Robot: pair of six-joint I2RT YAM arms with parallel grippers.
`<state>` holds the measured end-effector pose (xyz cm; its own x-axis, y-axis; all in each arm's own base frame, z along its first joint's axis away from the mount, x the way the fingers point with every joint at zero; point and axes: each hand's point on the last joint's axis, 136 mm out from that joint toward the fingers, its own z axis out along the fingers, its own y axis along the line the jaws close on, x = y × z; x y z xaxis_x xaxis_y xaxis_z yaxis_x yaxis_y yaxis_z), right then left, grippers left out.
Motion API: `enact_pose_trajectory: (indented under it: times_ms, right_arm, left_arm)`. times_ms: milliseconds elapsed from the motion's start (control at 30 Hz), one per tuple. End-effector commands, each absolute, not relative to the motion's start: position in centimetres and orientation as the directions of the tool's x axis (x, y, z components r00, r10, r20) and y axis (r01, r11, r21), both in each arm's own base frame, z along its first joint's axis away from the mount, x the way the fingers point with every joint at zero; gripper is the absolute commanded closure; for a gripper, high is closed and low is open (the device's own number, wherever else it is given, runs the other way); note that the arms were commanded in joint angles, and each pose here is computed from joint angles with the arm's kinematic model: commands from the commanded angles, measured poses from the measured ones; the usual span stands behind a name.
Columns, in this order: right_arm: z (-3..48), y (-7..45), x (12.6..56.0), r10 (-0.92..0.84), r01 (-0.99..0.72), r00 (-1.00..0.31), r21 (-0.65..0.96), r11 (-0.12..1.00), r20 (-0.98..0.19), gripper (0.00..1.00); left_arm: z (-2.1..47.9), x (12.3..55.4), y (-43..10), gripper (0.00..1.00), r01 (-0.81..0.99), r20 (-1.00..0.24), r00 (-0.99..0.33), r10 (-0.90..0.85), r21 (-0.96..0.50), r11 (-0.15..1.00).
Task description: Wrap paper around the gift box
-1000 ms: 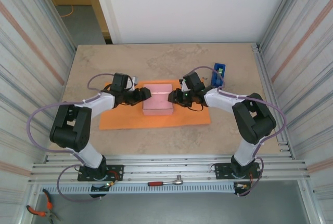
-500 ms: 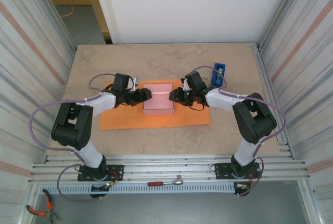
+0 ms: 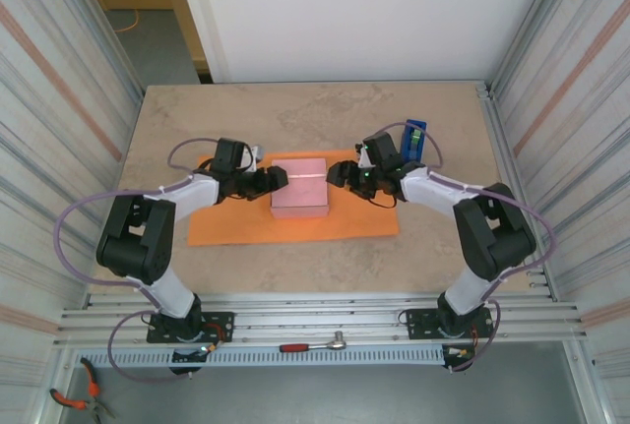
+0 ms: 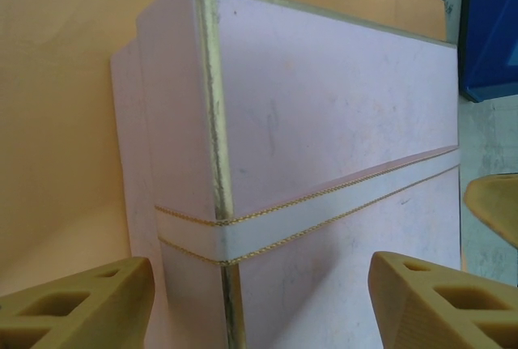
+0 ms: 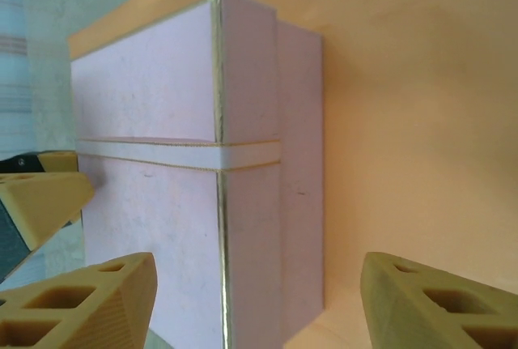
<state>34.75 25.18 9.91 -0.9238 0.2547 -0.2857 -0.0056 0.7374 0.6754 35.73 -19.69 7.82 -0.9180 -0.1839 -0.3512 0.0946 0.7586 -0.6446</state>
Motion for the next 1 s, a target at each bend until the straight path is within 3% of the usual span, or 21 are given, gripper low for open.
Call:
enact_pose_trajectory:
  times_ms: [0,467,533,800,967]
  right_arm:
    - [10.8,22.4,33.8,0.287,0.03,-0.908,0.635,0.772,-0.306,0.31]
    - [6.3,9.7,26.3,0.468,0.317,-0.857,0.493,0.81,-0.218,0.22]
    - [5.5,9.2,25.5,0.484,0.338,-0.852,0.498,0.798,-0.197,0.22]
    - [4.2,10.5,25.0,0.49,0.342,-0.861,0.559,0.755,-0.135,0.25]
    - [4.3,11.1,25.4,0.48,0.327,-0.867,0.576,0.75,-0.133,0.32]
  left_arm:
    - [11.1,36.2,-19.4,0.27,0.155,-0.423,-0.888,-0.18,-0.644,0.749]
    - [13.4,32.3,-18.6,0.13,0.189,-0.466,-0.862,-0.199,-0.659,0.728]
    - [13.4,31.8,-18.6,0.01,0.191,-0.467,-0.862,-0.197,-0.659,0.727]
    - [12.9,31.1,-18.6,0.01,0.188,-0.464,-0.866,-0.186,-0.648,0.738]
    - [12.1,30.9,-19.0,0.01,0.185,-0.452,-0.875,-0.174,-0.644,0.742]
